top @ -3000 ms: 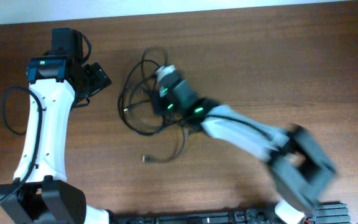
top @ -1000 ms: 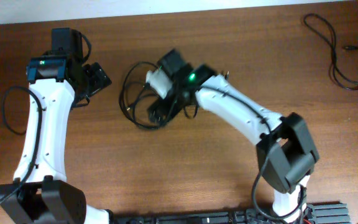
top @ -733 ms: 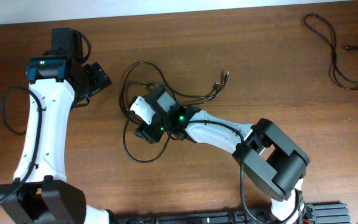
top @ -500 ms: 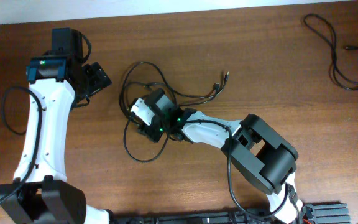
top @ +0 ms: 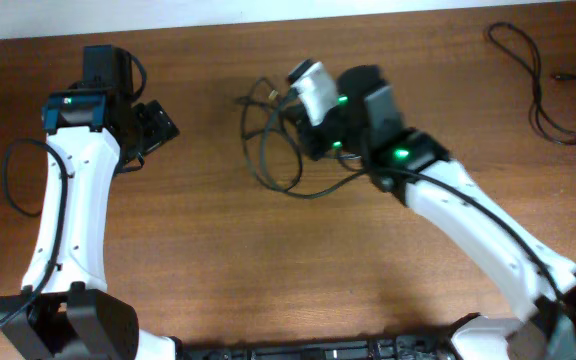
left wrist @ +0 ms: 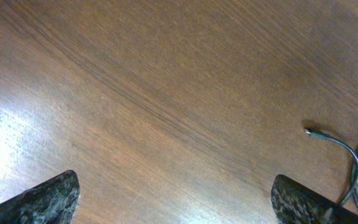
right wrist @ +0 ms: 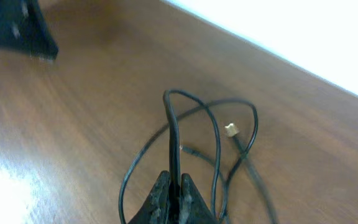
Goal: Untangle cables
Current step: 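Reach the right gripper back and grasp the remaining cable, then pull the grasped cable with the right gripper to the upper right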
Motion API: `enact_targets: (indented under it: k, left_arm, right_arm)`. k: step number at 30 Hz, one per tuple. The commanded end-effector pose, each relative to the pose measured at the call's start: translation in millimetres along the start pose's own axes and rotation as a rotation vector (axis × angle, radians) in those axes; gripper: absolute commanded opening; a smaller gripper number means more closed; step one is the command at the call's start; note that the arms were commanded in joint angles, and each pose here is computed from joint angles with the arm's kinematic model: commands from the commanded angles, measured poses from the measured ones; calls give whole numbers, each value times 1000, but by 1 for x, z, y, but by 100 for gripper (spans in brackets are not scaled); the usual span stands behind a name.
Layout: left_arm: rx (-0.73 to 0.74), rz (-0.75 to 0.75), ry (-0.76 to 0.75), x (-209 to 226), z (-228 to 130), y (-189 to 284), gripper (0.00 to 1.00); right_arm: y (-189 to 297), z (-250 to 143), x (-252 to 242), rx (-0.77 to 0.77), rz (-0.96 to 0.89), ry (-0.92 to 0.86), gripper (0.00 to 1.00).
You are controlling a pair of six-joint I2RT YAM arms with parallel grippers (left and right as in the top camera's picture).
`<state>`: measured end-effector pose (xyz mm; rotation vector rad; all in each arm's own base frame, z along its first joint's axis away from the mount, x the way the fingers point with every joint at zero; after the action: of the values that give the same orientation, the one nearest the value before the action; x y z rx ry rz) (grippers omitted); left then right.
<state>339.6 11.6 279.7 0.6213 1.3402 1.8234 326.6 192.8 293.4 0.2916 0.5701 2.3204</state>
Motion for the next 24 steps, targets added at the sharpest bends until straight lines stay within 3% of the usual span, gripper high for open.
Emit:
enact_targets:
  k: [1, 3, 6, 12, 13, 14, 15, 16, 18, 21, 22, 23, 24]
  left_arm:
    - [-14, -7, 21, 1, 3, 5, 99]
    - [-14, -7, 21, 1, 3, 5, 99]
    - [-14, -7, 21, 1, 3, 5, 99]
    - [-14, -7, 21, 1, 3, 5, 99]
    - [-14, -7, 21, 1, 3, 5, 99]
    - [-14, -7, 21, 1, 3, 5, 99]
    - [-14, -7, 21, 1, 3, 5, 99]
    - [-14, -7, 21, 1, 3, 5, 99]
    - [-14, -7, 21, 1, 3, 5, 99]
    - [-14, -7, 21, 1, 3, 5, 99]
    - [-14, -7, 21, 1, 3, 5, 99]
    - [-14, -7, 21, 1, 3, 5, 99]
    - [-14, -7, 21, 1, 3, 5, 99]
  right_arm:
    - [26, -3, -8, 44, -34, -31, 4]
    - [24, -18, -8, 138, -27, -58, 4]
    - [29, -57, -15, 413, -179, -103, 4]
    - [28, -119, 36, 512, 422, -156, 4]
    - [25, -142, 45, 565, 441, -151, 12]
    - [23, -154, 49, 585, 434, -137, 62]
    - [20, -157, 47, 571, 412, -118, 89]
    - [13, -149, 45, 504, 399, -91, 97]
    - [-3, -131, 37, 351, 365, -29, 99]
    - [-53, -133, 45, 328, 241, -38, 99]
    - [-69, -136, 54, 360, 187, -36, 93]
    - [-88, -141, 55, 387, 65, -55, 80]
    - [-99, -142, 54, 394, 39, -68, 75]
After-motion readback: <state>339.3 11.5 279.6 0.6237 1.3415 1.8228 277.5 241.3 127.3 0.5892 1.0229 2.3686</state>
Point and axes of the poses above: each gripper's point midway between its finger pads, its own y axis back along the fingers, its own x axis along the line the jaws close on, z = x × y, the point moved 10 cm from there along y, back along the fingers, and after that the axes turned 2 degrees about y, right-handed, at the moved point
